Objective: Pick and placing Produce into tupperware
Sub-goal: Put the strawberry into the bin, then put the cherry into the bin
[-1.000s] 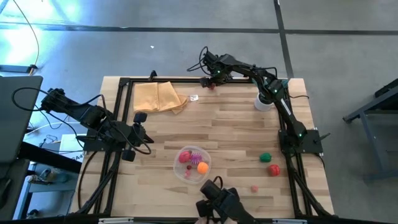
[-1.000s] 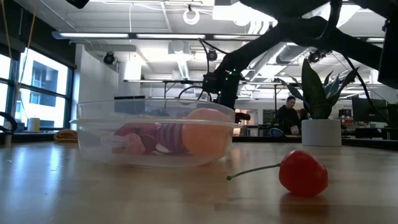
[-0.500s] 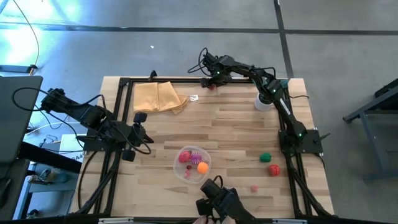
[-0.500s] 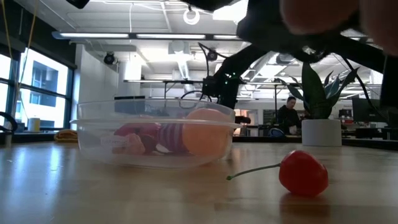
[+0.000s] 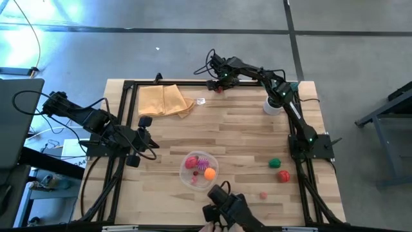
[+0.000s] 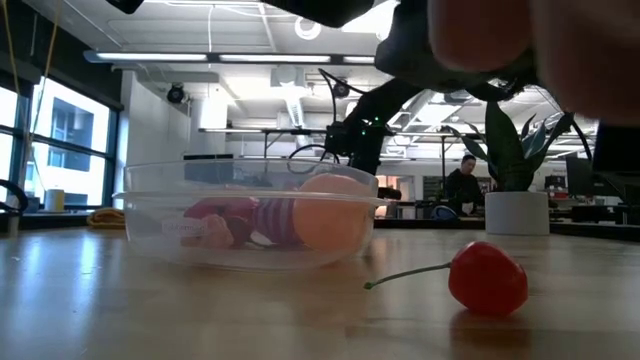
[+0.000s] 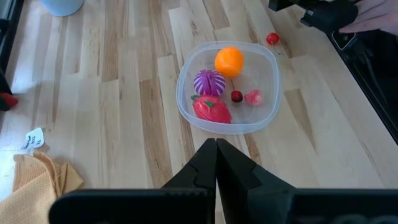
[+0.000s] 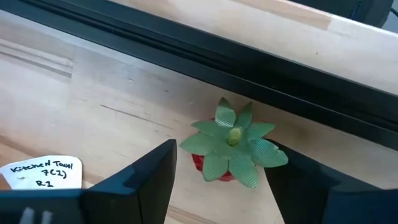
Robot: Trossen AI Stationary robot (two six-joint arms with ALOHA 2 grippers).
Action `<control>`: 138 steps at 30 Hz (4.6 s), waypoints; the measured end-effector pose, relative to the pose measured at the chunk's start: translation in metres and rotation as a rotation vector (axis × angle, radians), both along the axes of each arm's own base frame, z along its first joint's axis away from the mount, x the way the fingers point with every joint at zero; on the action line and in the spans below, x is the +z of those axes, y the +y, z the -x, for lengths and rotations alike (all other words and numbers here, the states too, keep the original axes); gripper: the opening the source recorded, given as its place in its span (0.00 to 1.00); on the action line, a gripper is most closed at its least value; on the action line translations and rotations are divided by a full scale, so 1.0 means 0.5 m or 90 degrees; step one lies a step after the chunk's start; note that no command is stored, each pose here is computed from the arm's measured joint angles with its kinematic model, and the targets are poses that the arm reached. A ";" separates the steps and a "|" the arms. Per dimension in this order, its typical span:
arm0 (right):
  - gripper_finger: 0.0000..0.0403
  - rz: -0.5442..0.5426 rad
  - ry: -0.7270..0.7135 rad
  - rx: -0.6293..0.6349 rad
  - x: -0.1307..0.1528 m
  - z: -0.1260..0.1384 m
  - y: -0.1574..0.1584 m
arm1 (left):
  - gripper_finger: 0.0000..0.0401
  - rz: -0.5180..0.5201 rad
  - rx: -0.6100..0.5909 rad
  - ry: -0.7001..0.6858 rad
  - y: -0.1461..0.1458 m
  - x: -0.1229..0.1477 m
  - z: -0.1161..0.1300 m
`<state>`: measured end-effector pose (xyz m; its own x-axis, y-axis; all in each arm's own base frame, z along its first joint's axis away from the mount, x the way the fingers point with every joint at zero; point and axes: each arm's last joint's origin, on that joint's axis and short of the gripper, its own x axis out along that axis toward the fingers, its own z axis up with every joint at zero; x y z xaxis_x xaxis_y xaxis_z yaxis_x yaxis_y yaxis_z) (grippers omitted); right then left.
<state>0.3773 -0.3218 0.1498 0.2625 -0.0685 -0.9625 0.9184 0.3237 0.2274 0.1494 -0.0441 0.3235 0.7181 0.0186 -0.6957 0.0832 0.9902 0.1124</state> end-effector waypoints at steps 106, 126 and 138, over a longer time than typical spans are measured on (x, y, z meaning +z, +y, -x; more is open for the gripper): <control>0.34 0.083 -0.075 0.607 0.088 -0.066 0.844 | 0.00 0.000 0.000 0.000 0.000 0.000 0.000; 0.37 0.102 -0.049 0.610 0.072 -0.059 0.834 | 0.00 0.000 0.000 0.000 0.000 0.000 0.000; 0.44 0.105 -0.049 0.621 0.072 -0.059 0.834 | 0.00 0.000 0.000 0.000 0.000 0.000 0.000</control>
<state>0.4067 0.0950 0.1858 0.3362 0.0787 -0.9385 0.2181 0.9629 0.1589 0.1494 -0.0441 0.3235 0.7181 0.0186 -0.6957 0.0833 0.9902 0.1124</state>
